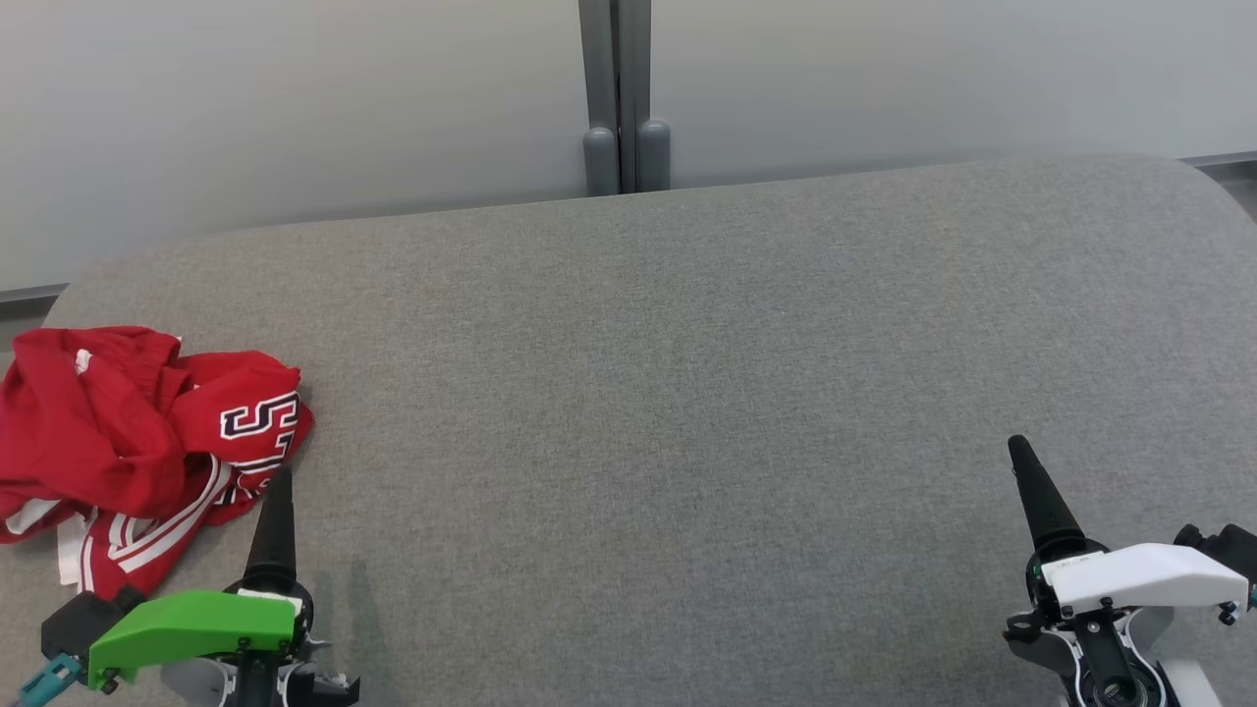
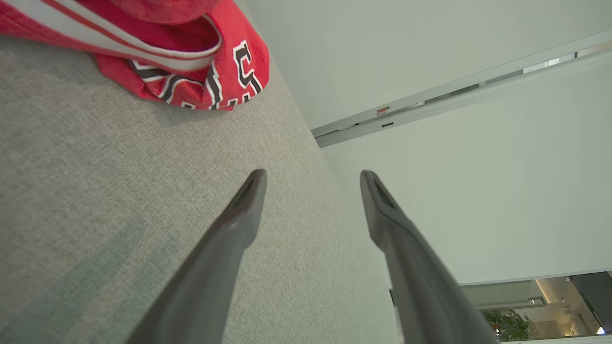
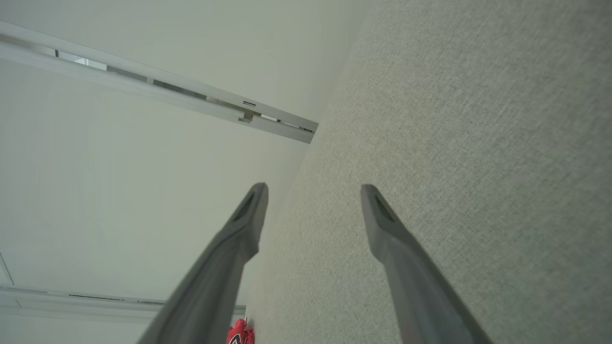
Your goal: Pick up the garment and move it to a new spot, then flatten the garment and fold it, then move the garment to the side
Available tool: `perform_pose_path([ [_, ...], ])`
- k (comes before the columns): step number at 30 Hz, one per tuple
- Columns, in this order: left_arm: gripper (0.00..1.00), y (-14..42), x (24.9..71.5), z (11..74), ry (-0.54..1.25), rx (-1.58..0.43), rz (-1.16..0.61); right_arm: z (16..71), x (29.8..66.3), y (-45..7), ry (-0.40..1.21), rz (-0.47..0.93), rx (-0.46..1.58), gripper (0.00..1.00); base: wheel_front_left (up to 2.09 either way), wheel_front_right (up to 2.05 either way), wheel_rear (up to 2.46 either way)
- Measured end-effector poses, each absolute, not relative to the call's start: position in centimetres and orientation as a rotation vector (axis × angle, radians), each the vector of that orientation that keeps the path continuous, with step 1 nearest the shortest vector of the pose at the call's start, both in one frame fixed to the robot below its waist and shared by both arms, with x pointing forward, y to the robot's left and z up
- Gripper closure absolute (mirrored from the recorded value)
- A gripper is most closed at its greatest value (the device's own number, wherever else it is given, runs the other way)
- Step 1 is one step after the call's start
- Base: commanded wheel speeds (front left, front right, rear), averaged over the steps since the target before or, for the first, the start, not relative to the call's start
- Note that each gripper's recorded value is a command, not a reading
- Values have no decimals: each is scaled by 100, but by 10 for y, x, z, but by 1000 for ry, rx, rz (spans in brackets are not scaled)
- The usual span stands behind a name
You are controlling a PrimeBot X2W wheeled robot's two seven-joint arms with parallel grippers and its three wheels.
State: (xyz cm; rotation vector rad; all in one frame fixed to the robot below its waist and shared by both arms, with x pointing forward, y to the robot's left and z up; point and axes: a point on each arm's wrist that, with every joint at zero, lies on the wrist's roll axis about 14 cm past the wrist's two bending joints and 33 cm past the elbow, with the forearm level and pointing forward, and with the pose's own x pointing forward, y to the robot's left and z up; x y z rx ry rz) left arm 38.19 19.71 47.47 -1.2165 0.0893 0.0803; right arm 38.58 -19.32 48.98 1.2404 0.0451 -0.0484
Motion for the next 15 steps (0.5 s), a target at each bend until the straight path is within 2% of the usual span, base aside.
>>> perform_pose_path([
  [15, 0, 198, 383, 475, 93, -913, 63, 498, 391, -181, 34, -1, 942, 0, 0, 0, 0],
])
